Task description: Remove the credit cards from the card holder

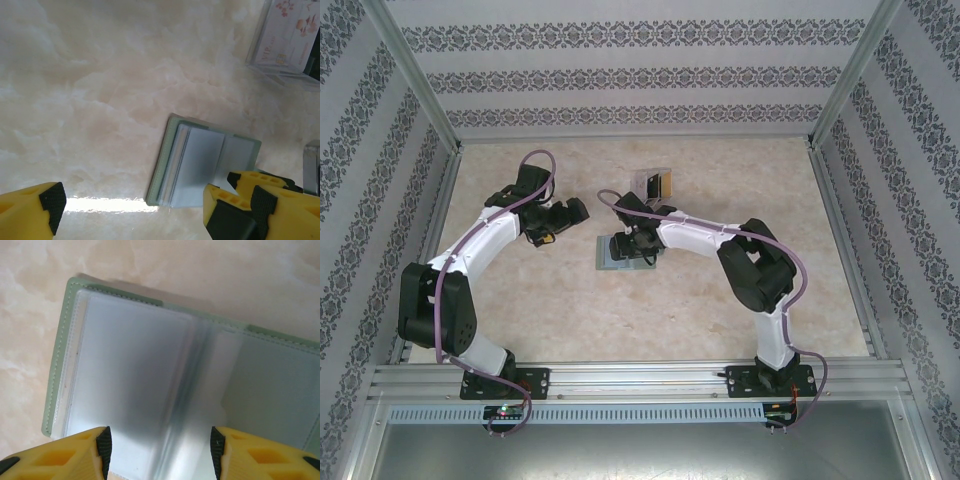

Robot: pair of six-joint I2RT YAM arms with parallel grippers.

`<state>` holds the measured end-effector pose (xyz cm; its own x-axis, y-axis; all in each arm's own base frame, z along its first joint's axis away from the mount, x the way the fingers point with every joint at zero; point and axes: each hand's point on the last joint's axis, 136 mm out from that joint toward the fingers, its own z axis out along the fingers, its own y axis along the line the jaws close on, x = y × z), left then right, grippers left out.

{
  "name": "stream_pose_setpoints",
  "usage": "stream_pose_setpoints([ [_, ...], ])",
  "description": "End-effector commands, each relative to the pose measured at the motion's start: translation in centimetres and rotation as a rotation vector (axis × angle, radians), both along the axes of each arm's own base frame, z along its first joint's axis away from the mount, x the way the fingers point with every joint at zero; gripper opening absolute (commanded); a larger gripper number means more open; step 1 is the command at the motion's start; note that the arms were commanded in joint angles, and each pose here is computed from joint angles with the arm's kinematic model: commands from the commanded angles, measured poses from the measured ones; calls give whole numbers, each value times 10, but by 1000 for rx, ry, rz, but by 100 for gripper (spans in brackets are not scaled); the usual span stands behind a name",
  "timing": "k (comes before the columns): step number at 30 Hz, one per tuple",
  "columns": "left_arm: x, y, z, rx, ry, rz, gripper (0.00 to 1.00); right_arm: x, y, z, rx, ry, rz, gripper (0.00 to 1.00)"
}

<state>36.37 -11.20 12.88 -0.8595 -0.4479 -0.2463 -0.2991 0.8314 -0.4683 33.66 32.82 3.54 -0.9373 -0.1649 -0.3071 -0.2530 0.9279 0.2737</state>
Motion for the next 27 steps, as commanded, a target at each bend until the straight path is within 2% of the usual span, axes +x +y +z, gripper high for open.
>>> stream_pose_setpoints([
  [1,-5,-3,-9,-29,28,-22,94,-2,-11,-13,-88,20,-9,56],
  [7,-7,-12,-19,-86,50,-37,84,-5,-22,-30,-161,44,1,56],
  [15,-15,-34,-39,-204,110,-76,60,-13,-45,-52,-242,82,-16,47],
  [23,-21,-68,-61,-269,172,-148,43,-14,-49,-55,-224,94,-25,45],
  [27,-23,-80,-70,-260,197,-175,39,-13,-49,-54,-213,96,-28,45],
])
